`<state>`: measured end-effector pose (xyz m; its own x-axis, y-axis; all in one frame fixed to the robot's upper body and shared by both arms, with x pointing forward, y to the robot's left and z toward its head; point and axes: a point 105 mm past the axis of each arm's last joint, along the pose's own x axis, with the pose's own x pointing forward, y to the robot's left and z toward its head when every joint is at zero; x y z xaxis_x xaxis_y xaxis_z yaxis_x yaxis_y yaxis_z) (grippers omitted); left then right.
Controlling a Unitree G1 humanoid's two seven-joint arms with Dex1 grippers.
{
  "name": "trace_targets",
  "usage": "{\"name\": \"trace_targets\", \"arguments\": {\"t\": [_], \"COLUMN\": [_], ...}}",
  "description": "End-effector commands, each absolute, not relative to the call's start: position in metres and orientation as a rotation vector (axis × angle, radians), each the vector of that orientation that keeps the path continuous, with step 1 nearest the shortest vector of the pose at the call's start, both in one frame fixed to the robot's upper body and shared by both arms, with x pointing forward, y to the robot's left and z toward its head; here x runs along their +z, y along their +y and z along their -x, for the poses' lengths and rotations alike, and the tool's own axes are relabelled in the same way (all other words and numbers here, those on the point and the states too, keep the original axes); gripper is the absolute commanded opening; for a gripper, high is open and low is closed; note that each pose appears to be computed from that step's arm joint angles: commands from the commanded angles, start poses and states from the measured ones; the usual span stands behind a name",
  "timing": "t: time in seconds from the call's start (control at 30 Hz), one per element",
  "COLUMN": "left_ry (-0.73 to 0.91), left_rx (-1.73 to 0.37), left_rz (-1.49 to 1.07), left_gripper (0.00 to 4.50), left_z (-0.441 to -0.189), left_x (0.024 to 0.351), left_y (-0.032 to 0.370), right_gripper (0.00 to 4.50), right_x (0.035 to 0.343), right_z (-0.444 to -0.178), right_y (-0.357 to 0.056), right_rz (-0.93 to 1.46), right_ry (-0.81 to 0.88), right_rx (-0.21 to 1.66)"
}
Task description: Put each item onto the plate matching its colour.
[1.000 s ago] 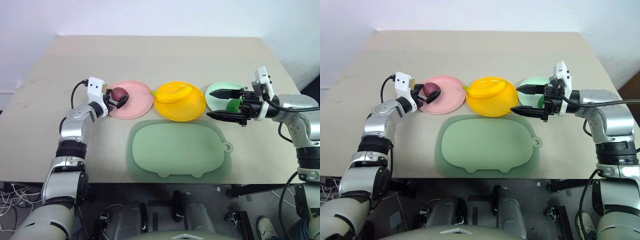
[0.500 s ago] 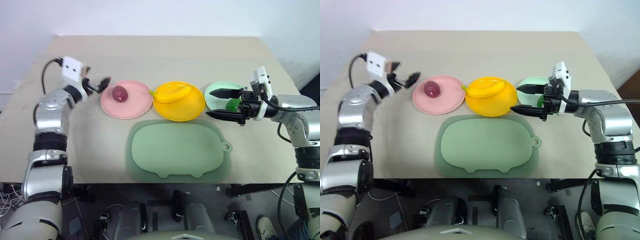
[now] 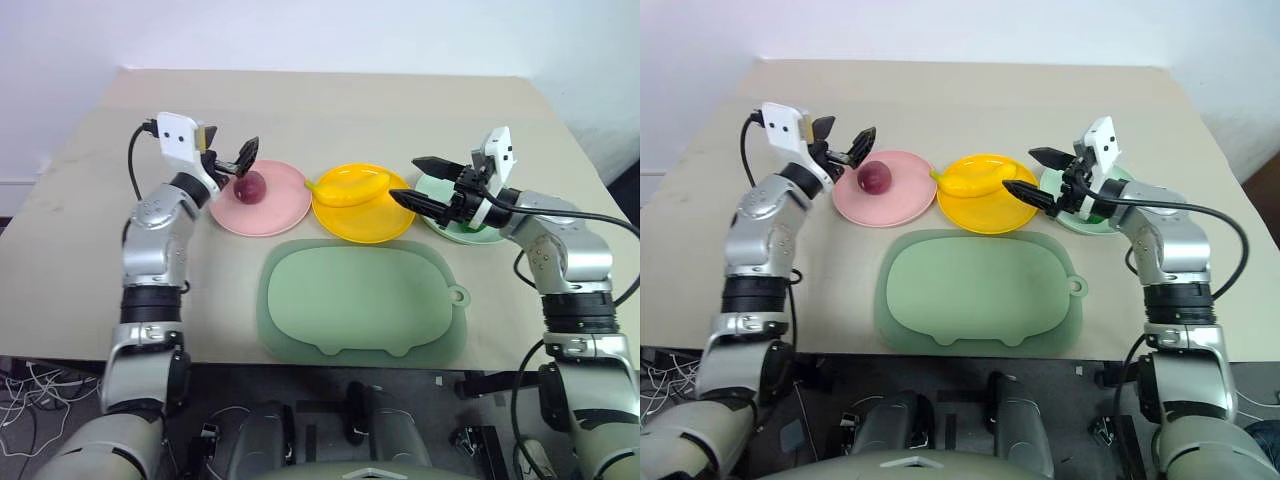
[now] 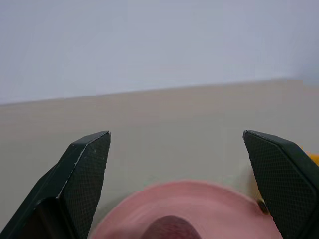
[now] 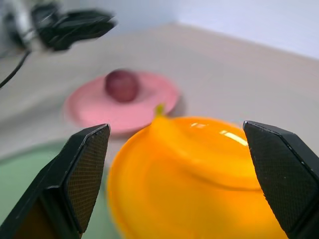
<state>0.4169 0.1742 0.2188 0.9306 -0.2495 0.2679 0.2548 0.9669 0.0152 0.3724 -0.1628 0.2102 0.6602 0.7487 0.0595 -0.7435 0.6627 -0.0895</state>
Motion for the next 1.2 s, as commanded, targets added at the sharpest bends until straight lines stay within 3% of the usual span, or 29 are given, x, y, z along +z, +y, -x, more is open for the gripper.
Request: {"name": "trace_targets", "arguments": {"t": [0.03, 0.23, 0.33, 0.6, 0.77, 0.97, 1.07, 1.2], "left_ry": [-0.309, -0.284, -0.274, -0.267, -0.239, -0.122, -0.096, 0.002], "left_rx": [-0.21, -0.347, -0.383, -0.363, -0.5, -0.87, -0.951, -1.251], "left_rz": [0.007, -0.065, -0.103, -0.061, -0.047, -0.022, -0.003, 0.108], "left_gripper": [4.46, 4.46, 4.46, 4.46, 4.46, 4.46, 4.46, 4.46], "left_z": [-0.409, -0.395, -0.388, -0.385, -0.374, -0.345, -0.337, -0.297], "left_x": [0.226, 0.207, 0.195, 0.193, 0.188, 0.187, 0.194, 0.197], "left_y": [0.163, 0.109, 0.091, 0.092, 0.095, 0.119, 0.138, 0.13], "right_gripper": [4.5, 4.5, 4.5, 4.5, 4.5, 4.5, 4.5, 4.5], "right_x": [0.218, 0.209, 0.213, 0.204, 0.186, 0.2, 0.201, 0.186], "right_z": [-0.368, -0.361, -0.37, -0.372, -0.348, -0.325, -0.318, -0.297], "right_y": [-0.166, -0.171, -0.193, -0.209, -0.174, -0.178, -0.187, -0.187], "right_rz": [0.011, -0.015, -0.005, -0.158, -0.139, -0.105, -0.076, 0.009], "right_ry": [-0.163, -0.144, -0.156, -0.204, -0.148, -0.157, -0.123, -0.015], "right_rx": [0.762, 0.744, 0.611, 0.338, 0.495, 0.715, 0.78, 0.962]}}
